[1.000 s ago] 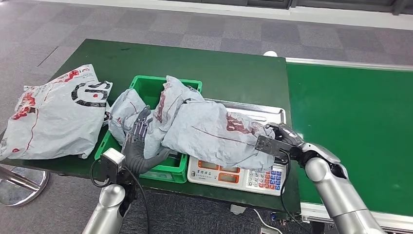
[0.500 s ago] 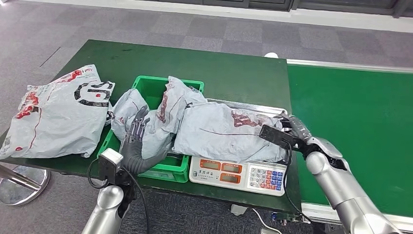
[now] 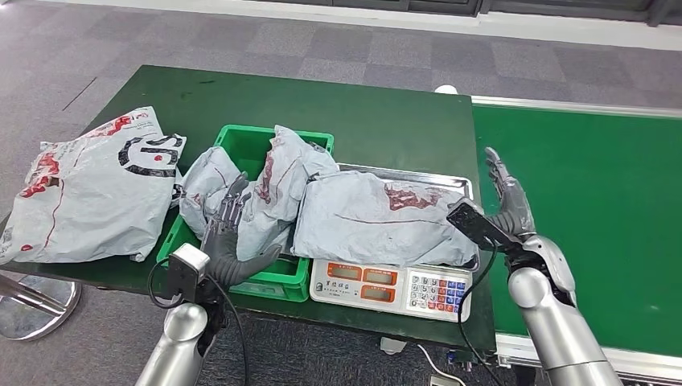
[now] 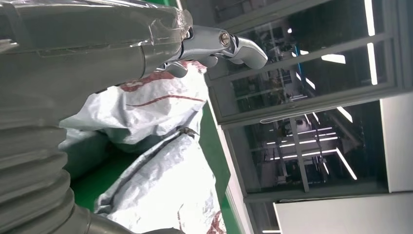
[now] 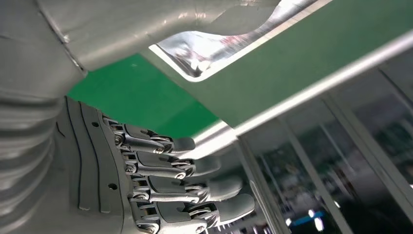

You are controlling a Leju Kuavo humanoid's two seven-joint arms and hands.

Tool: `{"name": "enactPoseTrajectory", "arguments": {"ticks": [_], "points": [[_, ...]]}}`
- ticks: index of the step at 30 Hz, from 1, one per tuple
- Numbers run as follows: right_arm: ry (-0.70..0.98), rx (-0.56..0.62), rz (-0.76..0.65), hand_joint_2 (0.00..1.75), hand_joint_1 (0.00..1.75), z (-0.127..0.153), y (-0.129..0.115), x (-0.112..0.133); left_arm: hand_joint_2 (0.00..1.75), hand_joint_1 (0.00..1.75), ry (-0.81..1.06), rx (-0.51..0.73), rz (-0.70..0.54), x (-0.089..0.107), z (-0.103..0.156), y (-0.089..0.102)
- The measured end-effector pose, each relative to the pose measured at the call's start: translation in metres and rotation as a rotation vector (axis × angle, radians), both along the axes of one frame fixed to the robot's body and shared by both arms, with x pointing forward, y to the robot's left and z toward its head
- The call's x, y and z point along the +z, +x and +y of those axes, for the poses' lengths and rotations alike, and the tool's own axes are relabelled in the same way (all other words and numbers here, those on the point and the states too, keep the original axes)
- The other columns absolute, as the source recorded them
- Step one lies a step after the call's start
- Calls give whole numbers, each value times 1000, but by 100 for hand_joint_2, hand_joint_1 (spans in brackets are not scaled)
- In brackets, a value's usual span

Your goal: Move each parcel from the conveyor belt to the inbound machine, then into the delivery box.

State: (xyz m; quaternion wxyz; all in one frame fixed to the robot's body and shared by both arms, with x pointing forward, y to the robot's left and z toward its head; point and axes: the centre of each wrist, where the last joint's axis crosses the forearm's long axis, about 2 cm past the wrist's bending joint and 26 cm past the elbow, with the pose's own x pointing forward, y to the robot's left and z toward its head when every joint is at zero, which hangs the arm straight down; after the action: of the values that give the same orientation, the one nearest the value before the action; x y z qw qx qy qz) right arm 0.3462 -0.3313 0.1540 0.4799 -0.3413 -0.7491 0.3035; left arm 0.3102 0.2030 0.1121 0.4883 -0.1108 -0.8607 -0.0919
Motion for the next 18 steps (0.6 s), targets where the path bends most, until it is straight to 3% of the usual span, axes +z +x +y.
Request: {"name": "enactPoseTrajectory", "arguments": {"ticks": [11, 18], "points": [[137, 2, -123, 175, 0, -6, -8, 9, 175, 0, 68, -80, -61, 27, -20, 34], [217, 51, -354, 175, 0, -2, -17, 21, 175, 0, 152, -223, -74, 56, -55, 60]]}}
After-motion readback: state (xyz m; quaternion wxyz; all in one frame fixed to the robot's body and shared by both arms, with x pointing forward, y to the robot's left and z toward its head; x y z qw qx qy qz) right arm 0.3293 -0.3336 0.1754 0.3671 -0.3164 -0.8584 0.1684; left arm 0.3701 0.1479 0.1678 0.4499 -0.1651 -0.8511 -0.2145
